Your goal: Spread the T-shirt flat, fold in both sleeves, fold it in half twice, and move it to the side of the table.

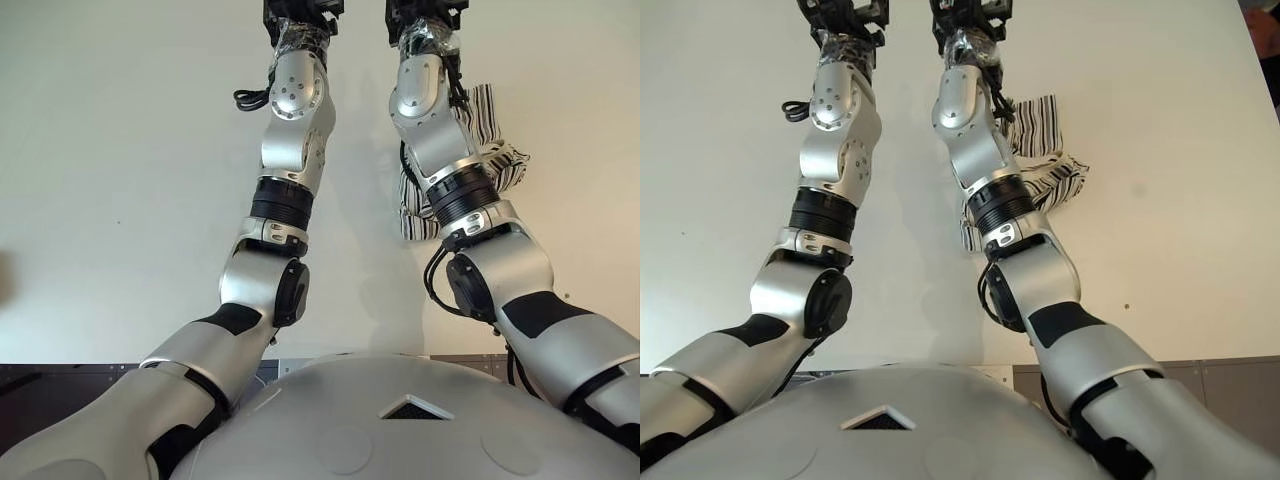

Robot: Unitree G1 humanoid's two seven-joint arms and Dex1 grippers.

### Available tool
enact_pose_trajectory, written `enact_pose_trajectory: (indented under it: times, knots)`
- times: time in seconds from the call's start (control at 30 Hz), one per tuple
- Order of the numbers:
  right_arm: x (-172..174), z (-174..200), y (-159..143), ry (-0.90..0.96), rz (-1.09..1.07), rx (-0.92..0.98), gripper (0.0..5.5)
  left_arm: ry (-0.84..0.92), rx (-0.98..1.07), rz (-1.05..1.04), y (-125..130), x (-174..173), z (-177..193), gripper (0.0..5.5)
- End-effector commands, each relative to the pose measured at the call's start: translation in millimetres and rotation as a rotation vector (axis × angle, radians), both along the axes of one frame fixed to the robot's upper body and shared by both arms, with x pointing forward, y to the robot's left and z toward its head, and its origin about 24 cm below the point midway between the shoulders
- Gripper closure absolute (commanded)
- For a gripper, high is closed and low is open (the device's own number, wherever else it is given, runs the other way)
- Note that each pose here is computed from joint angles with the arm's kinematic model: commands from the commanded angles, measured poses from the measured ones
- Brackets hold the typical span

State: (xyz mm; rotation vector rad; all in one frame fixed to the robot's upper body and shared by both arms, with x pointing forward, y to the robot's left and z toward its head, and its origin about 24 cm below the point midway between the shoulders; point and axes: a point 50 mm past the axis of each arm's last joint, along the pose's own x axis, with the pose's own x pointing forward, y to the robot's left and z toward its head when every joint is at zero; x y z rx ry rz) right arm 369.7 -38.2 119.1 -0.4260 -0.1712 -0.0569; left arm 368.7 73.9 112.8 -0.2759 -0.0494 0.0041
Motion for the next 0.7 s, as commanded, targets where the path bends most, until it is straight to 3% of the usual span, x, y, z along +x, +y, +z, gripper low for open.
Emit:
enact_pose_trajectory:
  times: [0.03, 0.23, 0.3, 0.4, 0.47, 0.53, 0.63, 0.7]
  knots:
    - [2.3, 11.2, 8.2, -0.048, 0.023, -0.023, 2.07, -0.001, -0.052, -0.058, -10.5, 6.1, 11.4, 1.93]
    - [-0.9, 21.4, -8.5, -0.095, 0.039, 0.024, 2.07, -0.02, -0.079, -0.021, 7.5, 3.2, 9.4, 1.93]
    - [-16.8, 17.8, -59.0, -0.085, 0.091, -0.04, 2.07, -0.07, -0.046, -0.043, 37.0, -19.3, 5.7, 1.93]
    - [-61.3, -10.3, -127.5, 0.12, 0.262, -0.267, 2.07, -0.053, 0.044, -0.196, 66.2, -66.6, -7.3, 1.93]
    - [-96.6, -34.2, -144.5, 0.326, 0.461, -0.451, 2.07, 0.04, 0.09, -0.387, 72.6, -103.3, -20.6, 1.93]
    - [-114.6, -57.1, -136.5, 0.467, 0.568, -0.512, 2.07, 0.129, 0.14, -0.575, 64.8, -125.6, -31.9, 1.93]
    - [-121.7, -89.3, -91.8, 0.576, 0.729, -0.541, 2.07, 0.225, 0.24, -0.762, 46.8, -136.7, -45.7, 1.93]
    - [-119.5, -92.0, -63.1, 0.567, 0.847, -0.559, 2.07, 0.259, 0.305, -0.839, 39.5, -139.9, -48.7, 1.93]
